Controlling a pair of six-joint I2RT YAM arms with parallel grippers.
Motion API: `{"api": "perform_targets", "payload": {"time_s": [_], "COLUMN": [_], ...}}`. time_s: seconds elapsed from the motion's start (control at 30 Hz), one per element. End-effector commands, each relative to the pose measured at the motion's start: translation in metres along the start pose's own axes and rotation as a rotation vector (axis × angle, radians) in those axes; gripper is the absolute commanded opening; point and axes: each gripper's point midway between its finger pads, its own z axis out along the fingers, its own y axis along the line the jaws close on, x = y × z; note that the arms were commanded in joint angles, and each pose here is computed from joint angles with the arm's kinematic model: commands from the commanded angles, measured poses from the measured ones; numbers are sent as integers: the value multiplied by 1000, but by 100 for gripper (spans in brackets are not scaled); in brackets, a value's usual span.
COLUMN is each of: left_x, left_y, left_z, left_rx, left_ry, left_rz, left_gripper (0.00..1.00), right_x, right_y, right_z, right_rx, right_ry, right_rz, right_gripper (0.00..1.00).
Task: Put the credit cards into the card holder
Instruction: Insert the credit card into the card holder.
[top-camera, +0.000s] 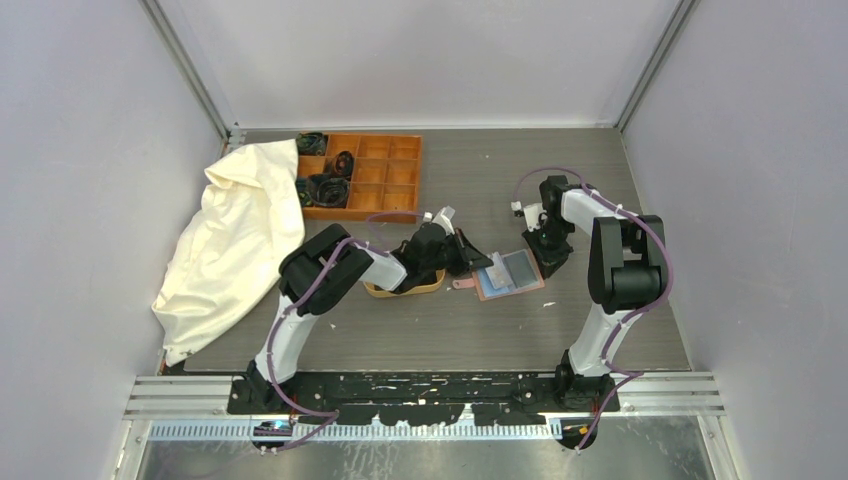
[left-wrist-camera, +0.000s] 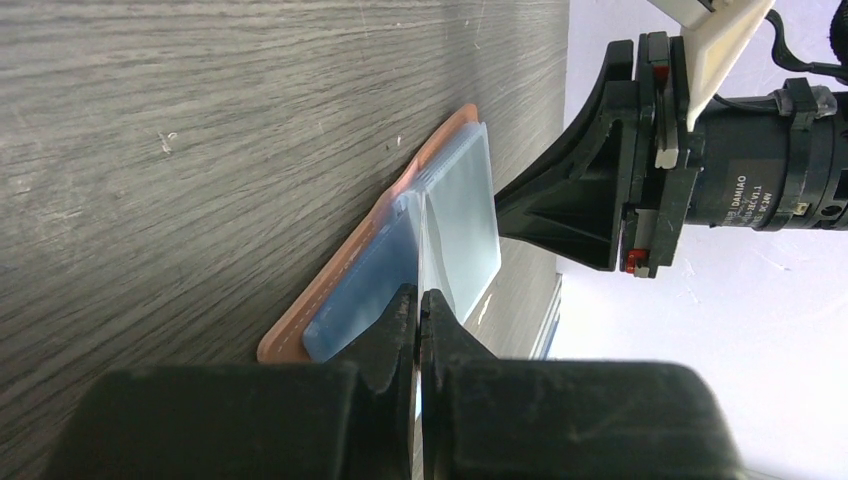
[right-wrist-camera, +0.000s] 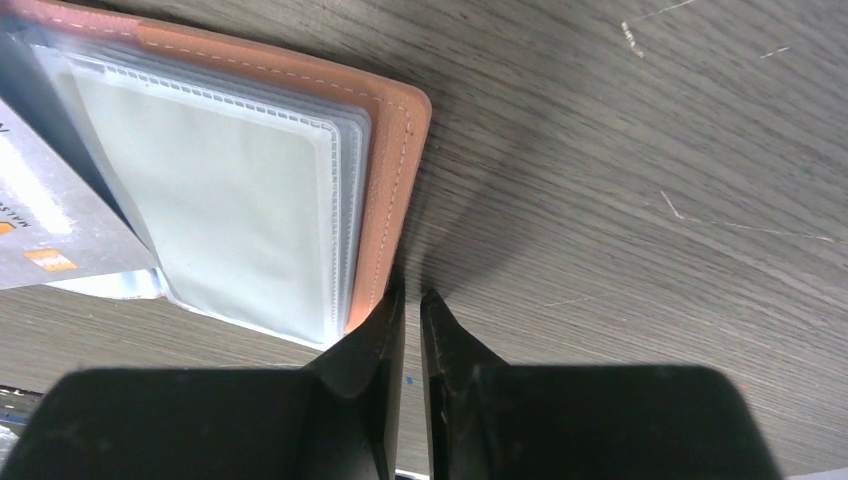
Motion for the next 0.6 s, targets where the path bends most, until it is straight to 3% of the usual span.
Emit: {"api": "perform_targets", "payload": {"time_s": [0.0,0.57], "left_x": [-7,-22], "left_y": [-25,-59], "left_z": [5,-27], "left_rx": [83,83], "left_ry": [-17,-46], "left_rz": [-9,111], "left_gripper": [0,0], "right_x": [-7,-7], "right_y": [0,4], "right_z": [-5,-6], "right_rx": [-15,-31], "right_ry": [-18,-18], "right_rz": [-7,-11], "right_gripper": [17,17]}}
